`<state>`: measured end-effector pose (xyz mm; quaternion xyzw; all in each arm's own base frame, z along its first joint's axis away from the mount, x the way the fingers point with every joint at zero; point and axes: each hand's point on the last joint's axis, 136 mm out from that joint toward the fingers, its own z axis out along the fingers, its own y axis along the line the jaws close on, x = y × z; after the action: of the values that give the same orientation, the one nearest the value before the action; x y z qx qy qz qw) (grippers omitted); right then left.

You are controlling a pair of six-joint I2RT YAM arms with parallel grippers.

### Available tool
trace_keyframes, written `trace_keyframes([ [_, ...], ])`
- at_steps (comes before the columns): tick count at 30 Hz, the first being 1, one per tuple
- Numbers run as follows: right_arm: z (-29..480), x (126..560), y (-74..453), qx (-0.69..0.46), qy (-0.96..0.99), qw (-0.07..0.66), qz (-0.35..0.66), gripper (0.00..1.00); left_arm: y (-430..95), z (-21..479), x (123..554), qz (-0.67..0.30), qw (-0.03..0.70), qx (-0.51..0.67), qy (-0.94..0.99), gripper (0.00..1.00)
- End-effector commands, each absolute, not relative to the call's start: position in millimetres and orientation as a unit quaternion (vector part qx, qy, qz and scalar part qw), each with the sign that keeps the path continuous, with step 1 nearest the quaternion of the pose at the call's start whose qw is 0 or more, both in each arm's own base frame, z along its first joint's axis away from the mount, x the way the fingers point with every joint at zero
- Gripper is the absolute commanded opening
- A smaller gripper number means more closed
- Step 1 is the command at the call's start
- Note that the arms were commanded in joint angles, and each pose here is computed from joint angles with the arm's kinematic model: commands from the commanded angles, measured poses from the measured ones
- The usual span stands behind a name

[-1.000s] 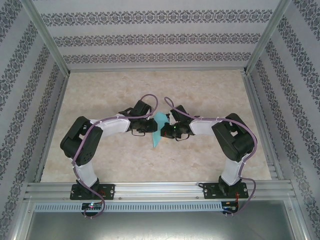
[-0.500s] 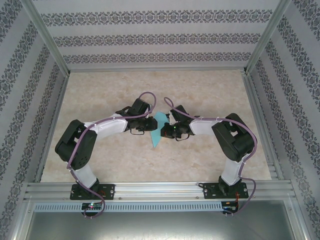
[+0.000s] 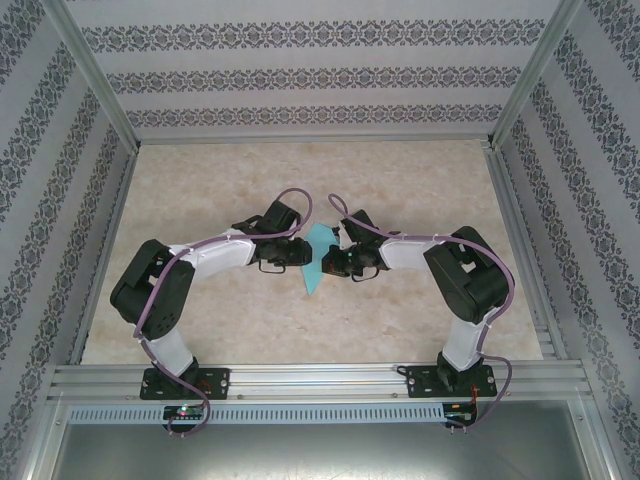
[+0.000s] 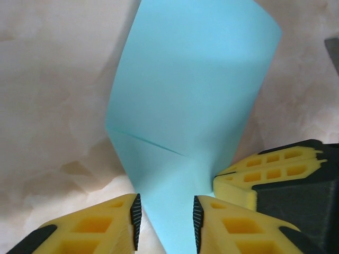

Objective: Fold a paper plane with a square sheet of paper (pick it up from the middle)
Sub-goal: Fold the wing for the fifth time at the center of the table.

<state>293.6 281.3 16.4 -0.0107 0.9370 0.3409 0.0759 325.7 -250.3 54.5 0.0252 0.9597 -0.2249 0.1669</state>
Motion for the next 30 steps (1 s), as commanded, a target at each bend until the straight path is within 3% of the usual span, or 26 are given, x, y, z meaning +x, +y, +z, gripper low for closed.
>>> trace_keyframes([
  [1, 4.0, 290.1, 267.3, -0.003, 0.948, 0.066, 0.312, 0.05, -251.1, 43.0, 321.5, -0.221, 0.157, 0.019, 0.962, 0.38],
  [19, 4.2, 288.5, 264.3, -0.001, 0.947, 0.066, 0.314, 0.04, -240.3, 27.7, 324.5, -0.19, 0.154, 0.001, 0.97, 0.41],
  [23, 4.0, 288.5, 265.1, 0.0, 0.946, 0.066, 0.316, 0.05, -252.2, 31.8, 327.9, -0.223, 0.157, 0.002, 0.962, 0.41],
  [26, 4.1, 288.4, 264.3, 0.0, 0.947, 0.066, 0.315, 0.05, -262.9, 34.6, 330.6, -0.249, 0.156, 0.002, 0.956, 0.35],
  [30, 4.3, 288.0, 263.7, 0.001, 0.947, 0.067, 0.315, 0.04, -262.0, 34.8, 331.1, -0.244, 0.154, 0.005, 0.957, 0.2],
])
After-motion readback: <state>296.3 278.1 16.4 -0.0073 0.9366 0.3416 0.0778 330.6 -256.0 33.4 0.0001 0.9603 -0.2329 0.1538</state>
